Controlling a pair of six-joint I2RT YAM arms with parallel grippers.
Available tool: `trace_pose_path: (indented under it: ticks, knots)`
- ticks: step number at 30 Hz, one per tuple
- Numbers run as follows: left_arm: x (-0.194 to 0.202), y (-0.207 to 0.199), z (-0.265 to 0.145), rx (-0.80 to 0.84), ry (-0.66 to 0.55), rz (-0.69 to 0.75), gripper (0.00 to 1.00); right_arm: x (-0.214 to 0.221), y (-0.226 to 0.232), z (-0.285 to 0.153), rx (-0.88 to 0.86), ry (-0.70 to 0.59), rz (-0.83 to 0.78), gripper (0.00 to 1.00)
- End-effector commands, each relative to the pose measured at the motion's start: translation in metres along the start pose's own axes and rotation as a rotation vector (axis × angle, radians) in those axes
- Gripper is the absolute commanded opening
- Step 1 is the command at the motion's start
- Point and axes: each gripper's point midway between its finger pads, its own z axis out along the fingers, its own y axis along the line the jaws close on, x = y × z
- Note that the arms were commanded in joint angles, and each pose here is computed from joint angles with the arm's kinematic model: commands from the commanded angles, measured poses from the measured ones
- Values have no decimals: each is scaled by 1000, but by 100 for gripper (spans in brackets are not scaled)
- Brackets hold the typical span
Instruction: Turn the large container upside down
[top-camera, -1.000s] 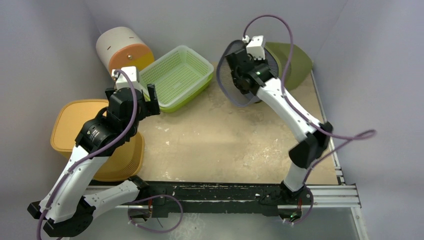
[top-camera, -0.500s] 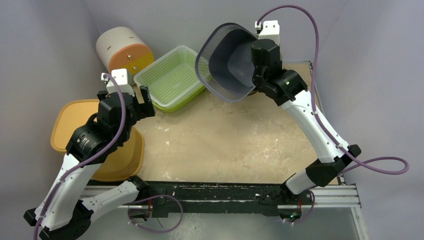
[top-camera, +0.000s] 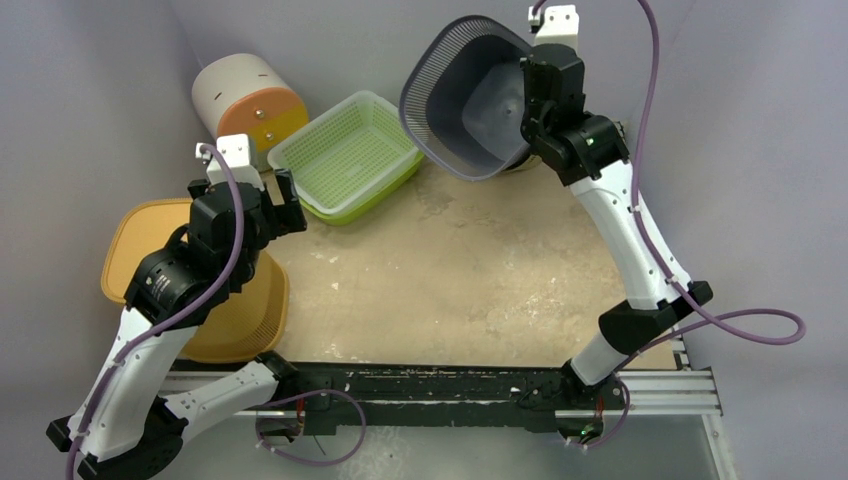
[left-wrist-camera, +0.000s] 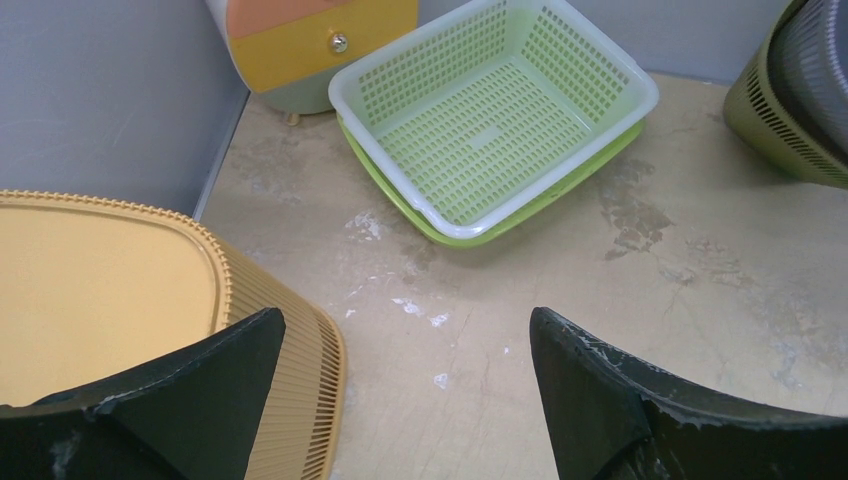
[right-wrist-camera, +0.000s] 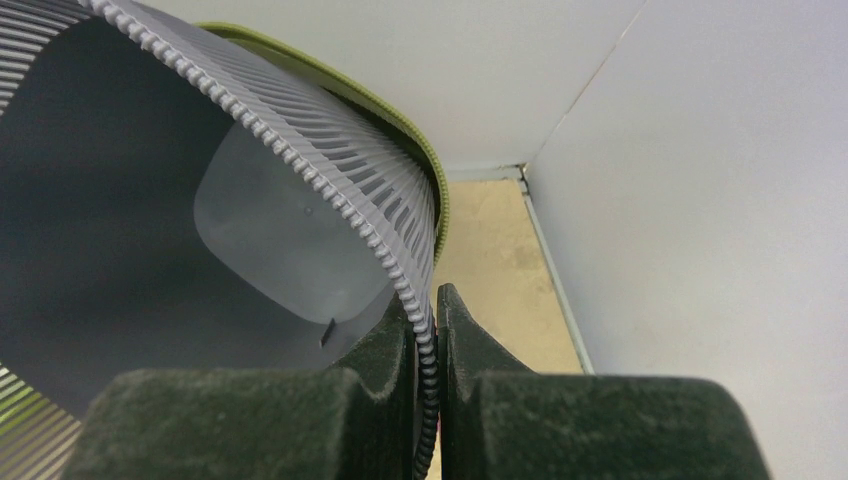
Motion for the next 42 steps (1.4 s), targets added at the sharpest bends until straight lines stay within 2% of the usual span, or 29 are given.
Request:
trace_pose_path:
  ticks: [1, 8, 19, 32, 42]
  knots:
    - [-16, 4, -7, -8, -36, -32, 90, -89, -62, -22, 80, -264, 283, 0]
    - [-18, 4, -6, -16, -36, -24, 90, -108, -100, -25, 137, -344, 330, 0]
    - [-14, 3, -3, -22, -28, -18, 90, -162, -129, -62, 100, -527, 412, 0]
    - [-20, 5, -4, -35, -45, -28, 90, -189, -118, -124, -221, -674, 465, 0]
    - [-51, 14, -11, -81, -113, -55, 90, -158, -66, -148, -539, -580, 440, 0]
